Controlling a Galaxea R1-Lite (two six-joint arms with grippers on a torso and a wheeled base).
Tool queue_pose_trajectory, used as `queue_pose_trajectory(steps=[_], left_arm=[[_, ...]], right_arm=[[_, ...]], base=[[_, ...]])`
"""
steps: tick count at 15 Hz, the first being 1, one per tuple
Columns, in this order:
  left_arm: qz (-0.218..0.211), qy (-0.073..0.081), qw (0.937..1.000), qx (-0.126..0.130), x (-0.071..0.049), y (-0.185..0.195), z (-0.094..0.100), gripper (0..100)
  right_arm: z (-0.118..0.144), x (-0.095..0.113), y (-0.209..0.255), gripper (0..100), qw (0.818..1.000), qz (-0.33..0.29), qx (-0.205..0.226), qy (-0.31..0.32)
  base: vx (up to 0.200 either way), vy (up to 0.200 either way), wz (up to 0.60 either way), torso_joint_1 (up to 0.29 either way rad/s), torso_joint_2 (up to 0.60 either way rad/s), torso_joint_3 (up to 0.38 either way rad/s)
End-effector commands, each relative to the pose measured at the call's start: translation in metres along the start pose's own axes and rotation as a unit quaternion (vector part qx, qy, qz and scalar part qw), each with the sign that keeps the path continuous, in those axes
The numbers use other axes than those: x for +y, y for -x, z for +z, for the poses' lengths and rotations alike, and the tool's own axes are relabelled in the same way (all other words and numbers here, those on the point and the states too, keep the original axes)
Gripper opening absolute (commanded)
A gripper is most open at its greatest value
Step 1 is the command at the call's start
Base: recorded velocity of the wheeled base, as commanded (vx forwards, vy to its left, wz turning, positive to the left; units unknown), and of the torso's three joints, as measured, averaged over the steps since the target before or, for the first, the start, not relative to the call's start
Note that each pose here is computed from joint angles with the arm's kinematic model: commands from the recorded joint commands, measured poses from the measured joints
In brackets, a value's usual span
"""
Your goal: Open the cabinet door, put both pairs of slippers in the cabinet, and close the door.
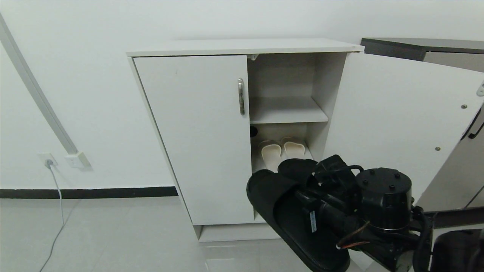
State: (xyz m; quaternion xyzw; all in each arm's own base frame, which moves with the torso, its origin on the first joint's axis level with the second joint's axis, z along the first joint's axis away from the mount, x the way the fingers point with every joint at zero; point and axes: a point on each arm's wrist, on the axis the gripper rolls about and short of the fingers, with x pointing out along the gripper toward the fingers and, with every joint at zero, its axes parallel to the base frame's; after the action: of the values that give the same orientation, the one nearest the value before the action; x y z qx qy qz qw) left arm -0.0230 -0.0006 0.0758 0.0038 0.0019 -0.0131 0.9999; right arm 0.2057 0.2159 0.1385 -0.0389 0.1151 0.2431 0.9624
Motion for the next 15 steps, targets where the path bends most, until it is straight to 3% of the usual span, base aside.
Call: queue_pose_trajectory(steps=[1,3,4,10,15], left_arm=[[-0.001,-0.002,1.0000,0.000,0.000,0.000,0.000,0],[-0.001,-0.002,1.0000,0.000,0.000,0.000,0.000,0],[-0.001,-0.002,1.0000,0.000,0.000,0.000,0.000,0],[0.000,-0.001,1.0000,0.001,0.000,0.000,0.000,0],[-0.001,-0.002,1.0000,0.001,0.000,0.000,0.000,0]], right_arm=[[0.004,0.025,-0.027,0,0.998,-0.063,-0.007,-0.026],[0.000,0.033,-0.050,0,0.986,-0.159,-0.004,-0.045],[-0.002,0.035,-0.055,0,0.983,-0.175,-0.003,-0.051],[0.012,0.047,-0.082,0,0.979,-0.193,-0.015,-0.068],[0.061,0.052,-0.092,0,0.976,-0.198,-0.014,-0.085]], base=[[0.000,-0.200,0.00,-0.002,0.01,-0.002],[0.000,-0.200,0.00,-0.002,0.00,0.005],[0.000,-0.200,0.00,0.012,0.00,-0.002],[0.000,0.000,0.00,0.000,0.00,0.000],[0.000,0.000,0.00,0.000,0.00,0.000]])
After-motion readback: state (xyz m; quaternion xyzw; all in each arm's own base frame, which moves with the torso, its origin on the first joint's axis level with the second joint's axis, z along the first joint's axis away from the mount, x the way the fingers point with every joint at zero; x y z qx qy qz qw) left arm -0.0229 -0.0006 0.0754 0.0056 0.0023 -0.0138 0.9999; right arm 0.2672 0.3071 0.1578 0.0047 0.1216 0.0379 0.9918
